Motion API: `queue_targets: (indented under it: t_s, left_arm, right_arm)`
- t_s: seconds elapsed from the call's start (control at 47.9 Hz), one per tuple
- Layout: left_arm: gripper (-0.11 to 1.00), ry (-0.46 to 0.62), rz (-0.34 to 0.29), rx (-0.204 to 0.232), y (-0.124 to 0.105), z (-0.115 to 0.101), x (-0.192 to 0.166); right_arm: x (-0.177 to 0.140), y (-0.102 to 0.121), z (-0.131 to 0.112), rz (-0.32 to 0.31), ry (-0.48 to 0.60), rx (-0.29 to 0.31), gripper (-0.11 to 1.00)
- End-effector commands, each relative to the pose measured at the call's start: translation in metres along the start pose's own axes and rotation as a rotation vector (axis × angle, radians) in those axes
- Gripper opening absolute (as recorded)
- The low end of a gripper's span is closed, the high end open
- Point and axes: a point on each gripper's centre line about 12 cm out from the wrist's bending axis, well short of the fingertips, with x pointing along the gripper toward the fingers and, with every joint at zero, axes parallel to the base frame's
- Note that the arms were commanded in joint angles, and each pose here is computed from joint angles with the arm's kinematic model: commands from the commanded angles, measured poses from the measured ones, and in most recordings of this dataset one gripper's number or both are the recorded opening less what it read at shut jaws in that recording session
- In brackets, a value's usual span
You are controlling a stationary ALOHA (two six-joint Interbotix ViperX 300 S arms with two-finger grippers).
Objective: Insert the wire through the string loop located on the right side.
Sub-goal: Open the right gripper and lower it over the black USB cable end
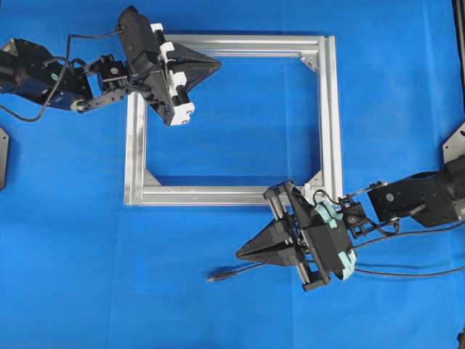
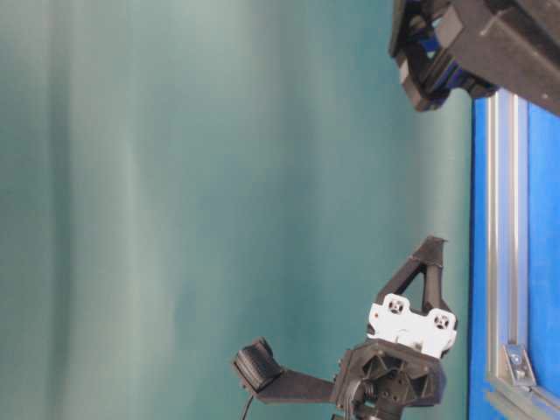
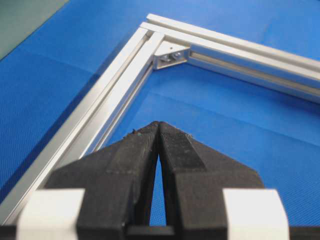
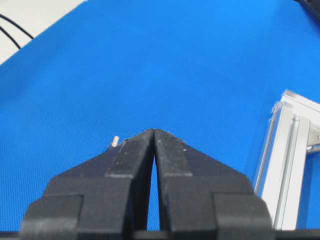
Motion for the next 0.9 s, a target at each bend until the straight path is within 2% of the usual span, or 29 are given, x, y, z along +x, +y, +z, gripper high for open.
queue_targets:
  t_s: [0.0,0.125,0.334,0.438,0.522,0.626,0.731,0.835,0.877]
  left_arm:
    - [0.00,-0.049,-0.020,0.012,-0.005,0.019,-0.002]
    - [0.00,-0.044,-0.021,0.015,-0.004,0.017,-0.004]
    - [0.00,-0.032,-0.019,0.012,-0.004,0.015,-0.005]
    - [0.00,-0.026,-0.019,0.011,-0.004,0.014,-0.005]
    - [0.00,-0.025,-0.022,0.011,-0.005,0.014,-0.005]
    - [0.00,-0.029,-0.022,0.010,-0.005,0.015,-0.005]
    - [0.00,-0.028,-0.021,0.007,-0.005,0.015,-0.005]
    - [0.00,-0.029,-0.020,0.008,-0.004,0.015,-0.005]
    - [0.00,-0.029,-0.020,0.008,-0.004,0.015,-0.005]
  right_arm:
    - [0.000,0.002,0.024,0.006,-0.068,0.002,0.00]
    - [-0.001,0.003,0.025,0.008,-0.051,0.012,-0.06]
    - [-0.004,0.009,0.026,0.022,-0.045,0.045,-0.06]
    - [-0.004,0.013,0.026,0.033,-0.045,0.051,-0.05]
    - [-0.003,0.014,0.025,0.036,-0.036,0.064,0.01]
    - [-0.003,0.014,0.024,0.036,-0.019,0.088,0.20]
    - [-0.002,0.016,0.023,0.037,-0.008,0.116,0.51]
    - [-0.002,0.018,0.022,0.041,0.001,0.120,0.81]
    - [-0.002,0.018,0.021,0.039,0.006,0.125,0.87]
